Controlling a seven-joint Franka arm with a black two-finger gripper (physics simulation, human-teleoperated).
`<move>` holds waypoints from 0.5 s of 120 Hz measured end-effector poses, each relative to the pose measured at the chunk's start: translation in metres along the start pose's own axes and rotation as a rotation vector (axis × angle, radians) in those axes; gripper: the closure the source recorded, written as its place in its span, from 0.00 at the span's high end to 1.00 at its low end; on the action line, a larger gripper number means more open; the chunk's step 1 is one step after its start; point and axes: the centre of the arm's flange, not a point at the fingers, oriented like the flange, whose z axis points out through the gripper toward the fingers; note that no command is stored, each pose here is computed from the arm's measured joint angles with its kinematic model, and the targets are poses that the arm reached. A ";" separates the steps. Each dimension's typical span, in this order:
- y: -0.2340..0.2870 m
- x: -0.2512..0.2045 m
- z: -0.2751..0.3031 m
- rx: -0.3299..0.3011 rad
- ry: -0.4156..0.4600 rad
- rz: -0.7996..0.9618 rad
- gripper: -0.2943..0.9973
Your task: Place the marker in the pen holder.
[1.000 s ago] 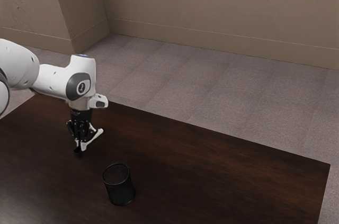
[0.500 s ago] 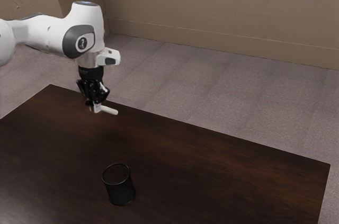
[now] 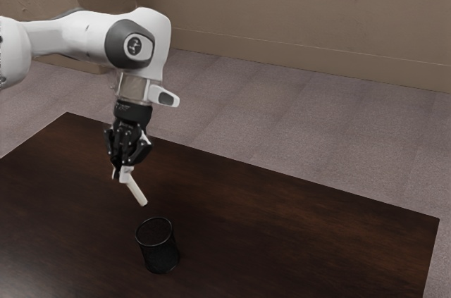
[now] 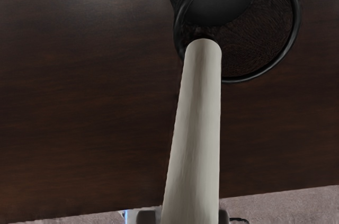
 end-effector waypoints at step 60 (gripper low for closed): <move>0.038 0.007 0.041 0.008 -0.212 -0.033 0.17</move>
